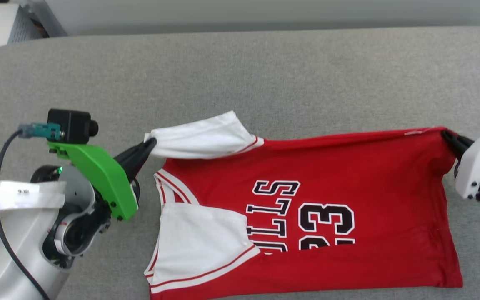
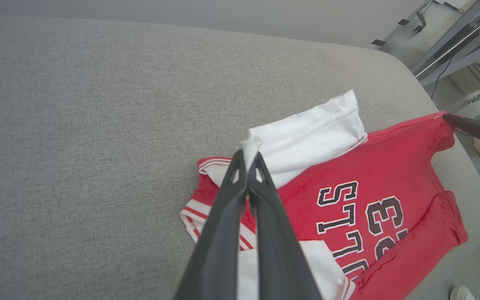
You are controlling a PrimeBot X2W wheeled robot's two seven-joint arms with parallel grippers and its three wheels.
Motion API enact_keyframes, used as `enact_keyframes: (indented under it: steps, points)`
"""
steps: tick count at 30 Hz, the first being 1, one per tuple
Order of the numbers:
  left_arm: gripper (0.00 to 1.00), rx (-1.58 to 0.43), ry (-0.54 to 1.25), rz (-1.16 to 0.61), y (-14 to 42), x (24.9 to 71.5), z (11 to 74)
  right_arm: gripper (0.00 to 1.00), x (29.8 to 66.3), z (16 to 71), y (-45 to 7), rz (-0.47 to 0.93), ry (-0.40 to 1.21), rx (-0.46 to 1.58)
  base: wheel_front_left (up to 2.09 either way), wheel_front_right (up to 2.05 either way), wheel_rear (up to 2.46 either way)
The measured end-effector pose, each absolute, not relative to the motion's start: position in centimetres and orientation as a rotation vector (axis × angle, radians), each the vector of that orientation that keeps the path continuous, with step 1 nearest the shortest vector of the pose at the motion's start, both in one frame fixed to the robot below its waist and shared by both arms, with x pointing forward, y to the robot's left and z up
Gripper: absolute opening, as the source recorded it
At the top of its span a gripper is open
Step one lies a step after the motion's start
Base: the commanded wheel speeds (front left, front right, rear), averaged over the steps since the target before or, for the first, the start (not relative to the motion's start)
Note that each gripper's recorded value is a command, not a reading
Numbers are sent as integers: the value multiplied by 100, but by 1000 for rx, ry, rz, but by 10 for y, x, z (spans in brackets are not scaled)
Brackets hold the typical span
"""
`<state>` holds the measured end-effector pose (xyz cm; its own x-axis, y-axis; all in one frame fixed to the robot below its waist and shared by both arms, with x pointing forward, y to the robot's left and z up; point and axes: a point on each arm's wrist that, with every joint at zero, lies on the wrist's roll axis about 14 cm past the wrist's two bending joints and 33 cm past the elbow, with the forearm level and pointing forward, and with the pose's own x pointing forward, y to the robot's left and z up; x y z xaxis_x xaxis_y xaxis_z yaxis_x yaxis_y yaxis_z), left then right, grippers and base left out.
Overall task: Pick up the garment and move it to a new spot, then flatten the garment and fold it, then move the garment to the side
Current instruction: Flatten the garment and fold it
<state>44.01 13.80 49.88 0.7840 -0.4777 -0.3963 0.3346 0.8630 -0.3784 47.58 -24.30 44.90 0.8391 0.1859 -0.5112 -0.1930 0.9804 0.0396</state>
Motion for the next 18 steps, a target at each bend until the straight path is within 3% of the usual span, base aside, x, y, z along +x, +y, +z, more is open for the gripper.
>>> enact_keyframes:
  steps: [10,18]
  points:
    - [0,-322,550,-411,144,392,490,0,431,457,-235,235,487,35,0,0,0]
    - [0,-327,670,-384,147,352,457,0,396,439,-232,263,542,43,0,0,0]
